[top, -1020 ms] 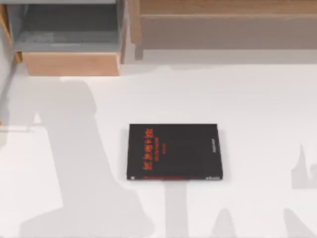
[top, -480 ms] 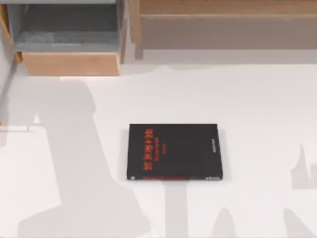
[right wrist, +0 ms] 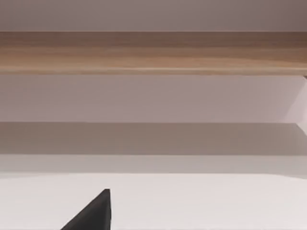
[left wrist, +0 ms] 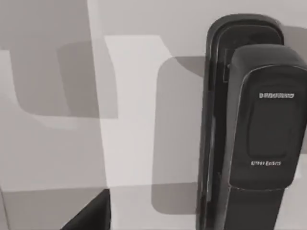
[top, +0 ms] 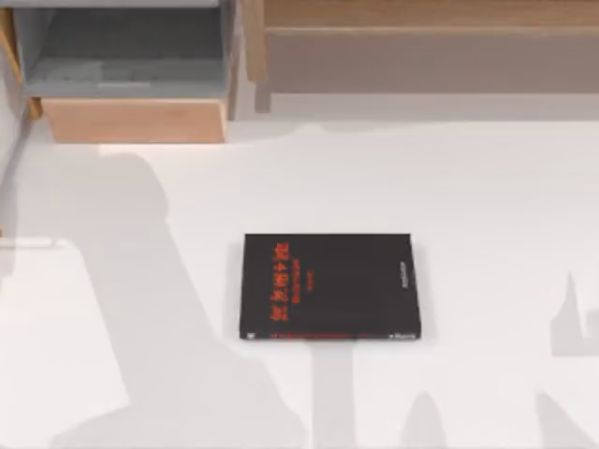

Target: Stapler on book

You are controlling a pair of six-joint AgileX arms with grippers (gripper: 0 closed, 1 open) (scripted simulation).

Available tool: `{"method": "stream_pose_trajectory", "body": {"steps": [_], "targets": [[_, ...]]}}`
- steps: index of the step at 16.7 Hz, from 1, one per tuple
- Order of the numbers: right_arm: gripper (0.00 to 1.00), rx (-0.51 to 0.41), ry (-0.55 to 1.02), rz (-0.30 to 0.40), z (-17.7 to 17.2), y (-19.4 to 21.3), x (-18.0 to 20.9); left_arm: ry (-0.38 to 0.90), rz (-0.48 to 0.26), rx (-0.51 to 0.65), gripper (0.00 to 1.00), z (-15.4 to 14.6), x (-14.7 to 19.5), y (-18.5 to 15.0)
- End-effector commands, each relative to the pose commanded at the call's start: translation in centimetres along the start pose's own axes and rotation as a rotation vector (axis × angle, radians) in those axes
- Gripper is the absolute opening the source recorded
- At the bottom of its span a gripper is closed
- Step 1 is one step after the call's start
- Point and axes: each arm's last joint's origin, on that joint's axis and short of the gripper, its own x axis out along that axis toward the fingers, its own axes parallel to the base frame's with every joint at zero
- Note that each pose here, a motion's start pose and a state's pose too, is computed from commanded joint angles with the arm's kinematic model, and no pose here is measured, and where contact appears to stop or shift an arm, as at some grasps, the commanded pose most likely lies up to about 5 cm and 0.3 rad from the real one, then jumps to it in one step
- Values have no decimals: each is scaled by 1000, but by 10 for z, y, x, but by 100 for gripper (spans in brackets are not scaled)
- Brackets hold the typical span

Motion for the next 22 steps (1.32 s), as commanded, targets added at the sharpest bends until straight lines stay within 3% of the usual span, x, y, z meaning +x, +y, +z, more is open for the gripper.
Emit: {"method": "stream_pose_trajectory", "body": {"steps": [7,11,22], "targets": [[100,0,0,0,0,0,0,-5,4,1,100,7,34,-4],[100,0,0,0,0,0,0,-4,3,2,100,7,36,-4],[100,0,0,0,0,0,0,-4,3,2,17,7,36,-4]]}}
